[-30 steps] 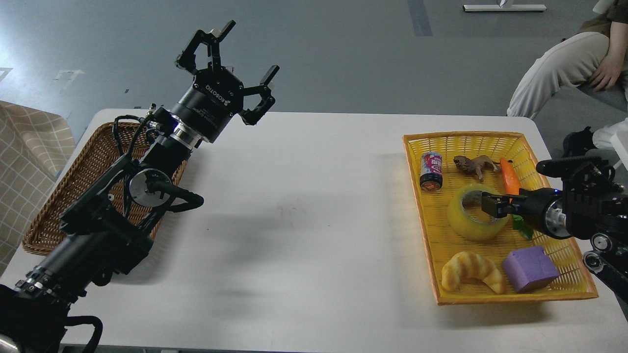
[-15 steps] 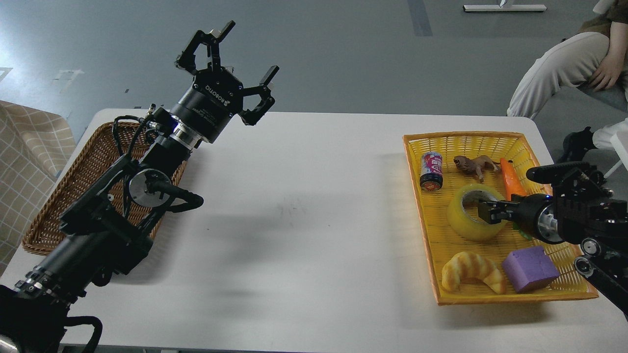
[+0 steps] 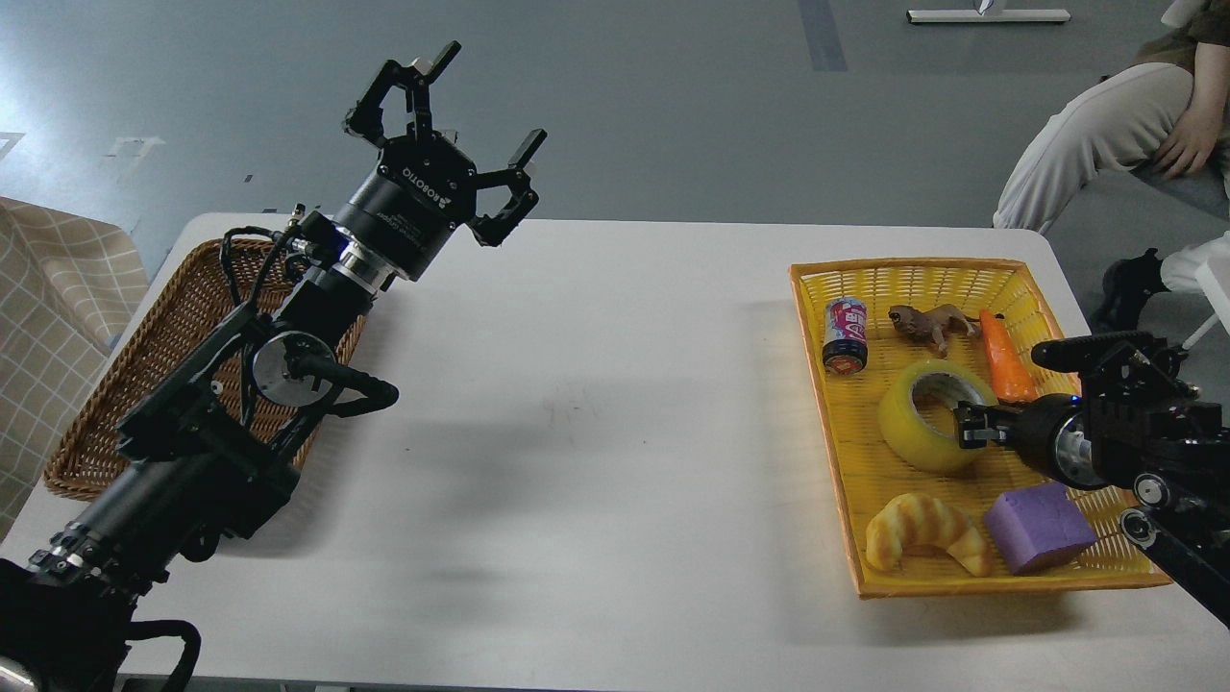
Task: Place and transfer tape with both arms
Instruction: 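Close the right gripper on the yellow tape roll, then lift the tape roll out of the tray and carry it toward table center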
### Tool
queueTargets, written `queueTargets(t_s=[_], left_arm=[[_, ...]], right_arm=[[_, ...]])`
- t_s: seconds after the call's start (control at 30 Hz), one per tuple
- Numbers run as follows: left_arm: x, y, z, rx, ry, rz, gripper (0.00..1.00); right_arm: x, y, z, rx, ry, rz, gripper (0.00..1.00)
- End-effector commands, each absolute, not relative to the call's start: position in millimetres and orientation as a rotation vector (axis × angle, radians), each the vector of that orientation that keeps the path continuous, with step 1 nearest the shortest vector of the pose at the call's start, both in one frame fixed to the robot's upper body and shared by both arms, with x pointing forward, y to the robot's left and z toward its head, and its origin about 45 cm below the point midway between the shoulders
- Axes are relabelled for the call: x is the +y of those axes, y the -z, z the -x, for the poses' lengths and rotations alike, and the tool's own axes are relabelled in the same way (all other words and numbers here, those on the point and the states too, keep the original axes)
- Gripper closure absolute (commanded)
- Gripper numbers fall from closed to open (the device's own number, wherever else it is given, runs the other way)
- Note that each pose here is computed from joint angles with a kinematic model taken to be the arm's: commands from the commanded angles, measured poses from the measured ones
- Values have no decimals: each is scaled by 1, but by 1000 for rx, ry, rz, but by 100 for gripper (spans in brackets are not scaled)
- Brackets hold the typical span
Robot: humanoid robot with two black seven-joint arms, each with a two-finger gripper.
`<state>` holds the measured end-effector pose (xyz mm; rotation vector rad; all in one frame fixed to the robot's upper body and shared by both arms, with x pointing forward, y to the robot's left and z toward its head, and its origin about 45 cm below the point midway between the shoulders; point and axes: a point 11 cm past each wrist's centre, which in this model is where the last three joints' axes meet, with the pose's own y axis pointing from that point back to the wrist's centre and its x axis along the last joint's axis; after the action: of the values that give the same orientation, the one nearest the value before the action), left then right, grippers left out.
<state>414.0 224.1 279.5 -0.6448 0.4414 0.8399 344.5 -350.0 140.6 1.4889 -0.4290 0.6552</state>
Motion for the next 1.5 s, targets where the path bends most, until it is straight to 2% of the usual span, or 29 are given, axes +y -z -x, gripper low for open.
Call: queueTargets(t_s=[0.0, 0.2, 0.43, 0.73, 1.03, 1.47], left_arm=[[224, -279, -414, 442, -841, 644, 2], [224, -278, -414, 444, -840, 640, 2], [223, -280, -415, 439, -837, 640, 2], [224, -282, -415, 435, -839, 640, 2], [231, -284, -416, 418, -846, 630, 2], [228, -286, -416, 416, -840, 633, 2]], right_arm=[[-353, -146, -349, -439, -661, -1481, 100], [-337, -169, -362, -465, -731, -1503, 100], [-317, -220, -367, -505, -839, -1575, 100], [-283, -284, -401, -590, -975, -1629, 100], [-192, -271, -409, -438, -1078, -1727, 100], [-105, -232, -413, -257, -1096, -1757, 100]])
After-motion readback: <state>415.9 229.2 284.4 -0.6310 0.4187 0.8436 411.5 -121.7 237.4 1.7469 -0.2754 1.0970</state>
